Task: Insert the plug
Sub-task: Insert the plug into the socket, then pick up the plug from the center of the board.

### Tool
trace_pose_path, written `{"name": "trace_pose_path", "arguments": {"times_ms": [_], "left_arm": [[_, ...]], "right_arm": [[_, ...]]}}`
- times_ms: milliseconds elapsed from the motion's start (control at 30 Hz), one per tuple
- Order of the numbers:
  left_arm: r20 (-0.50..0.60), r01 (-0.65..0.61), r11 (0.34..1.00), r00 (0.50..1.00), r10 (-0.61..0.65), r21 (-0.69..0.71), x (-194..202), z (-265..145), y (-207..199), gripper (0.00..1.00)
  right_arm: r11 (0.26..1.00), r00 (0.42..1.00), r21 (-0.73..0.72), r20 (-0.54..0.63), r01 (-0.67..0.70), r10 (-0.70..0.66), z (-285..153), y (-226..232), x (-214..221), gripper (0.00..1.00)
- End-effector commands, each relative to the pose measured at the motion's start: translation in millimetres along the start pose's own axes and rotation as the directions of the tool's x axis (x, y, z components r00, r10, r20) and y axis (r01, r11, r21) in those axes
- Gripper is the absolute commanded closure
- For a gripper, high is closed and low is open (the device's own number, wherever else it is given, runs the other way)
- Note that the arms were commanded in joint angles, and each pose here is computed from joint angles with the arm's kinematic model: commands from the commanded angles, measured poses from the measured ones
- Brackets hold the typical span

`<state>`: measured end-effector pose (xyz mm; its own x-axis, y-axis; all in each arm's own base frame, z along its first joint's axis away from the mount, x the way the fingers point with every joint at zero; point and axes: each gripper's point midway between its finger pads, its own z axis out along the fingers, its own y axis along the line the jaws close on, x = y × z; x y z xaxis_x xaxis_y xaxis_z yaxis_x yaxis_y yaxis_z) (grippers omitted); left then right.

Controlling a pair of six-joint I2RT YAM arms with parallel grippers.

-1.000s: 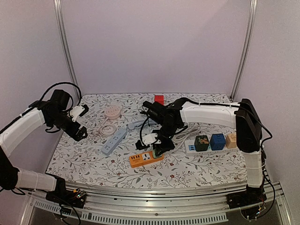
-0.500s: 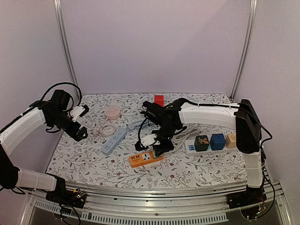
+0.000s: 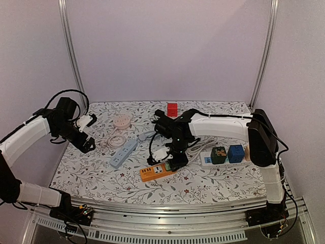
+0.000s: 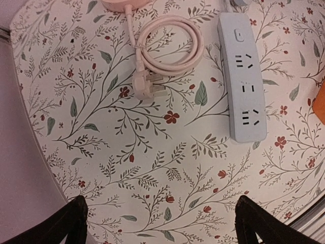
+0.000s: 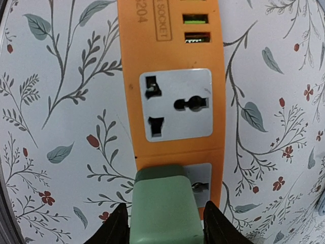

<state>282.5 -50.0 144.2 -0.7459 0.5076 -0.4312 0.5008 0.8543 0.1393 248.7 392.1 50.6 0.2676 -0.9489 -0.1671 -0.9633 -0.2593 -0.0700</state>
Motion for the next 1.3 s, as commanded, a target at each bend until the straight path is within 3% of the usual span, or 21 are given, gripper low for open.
{"name": "trace_pose_path", "arguments": {"times_ms": [0,200,400,533,667,833,1000,1067,1267], "left_arm": [[0.009,0.017,1.0,1.0,-0.017,0.012,-6,-1,2,0.0],[0.01,0.014,1.0,1.0,-0.014,0.026,-5,-1,-1,0.0],[0.006,0.005,0.999,1.0,-0.006,0.053,-11,0,-2,0.01],[0.014,-0.022,0.997,1.0,0.021,0.079,-26,1,-3,0.01],[0.031,-0.096,0.992,0.995,0.093,0.084,-62,6,-7,0.01],[0.035,-0.206,0.974,0.979,0.203,0.095,-133,37,-29,0.03],[0.099,-0.211,0.968,0.975,0.199,0.133,-217,76,-59,0.06],[0.122,-0.209,0.964,0.974,0.191,0.161,-244,97,-74,0.06],[0.17,-0.136,0.956,0.981,0.093,0.261,-295,171,-107,0.06]], "right_arm": [[1.0,0.998,-0.019,-0.058,-0.016,0.015,5,10,12,0.5],[0.997,0.998,0.071,0.069,-0.002,-0.003,-38,0,-17,0.35],[0.986,0.959,0.148,0.282,-0.082,0.038,-105,-16,-42,0.31],[0.946,0.841,0.132,0.505,-0.296,0.192,-166,-54,-42,0.31],[0.811,0.676,0.096,0.613,-0.577,0.409,-197,-108,-16,0.32],[0.579,0.512,0.109,0.616,-0.808,0.599,-183,-157,29,0.33],[0.385,0.309,0.019,0.633,-0.923,0.709,-157,-187,45,0.34],[0.359,0.28,0.0,0.624,-0.933,0.73,-142,-190,46,0.35],[0.343,0.285,0.002,0.561,-0.939,0.777,-104,-179,57,0.36]]}}
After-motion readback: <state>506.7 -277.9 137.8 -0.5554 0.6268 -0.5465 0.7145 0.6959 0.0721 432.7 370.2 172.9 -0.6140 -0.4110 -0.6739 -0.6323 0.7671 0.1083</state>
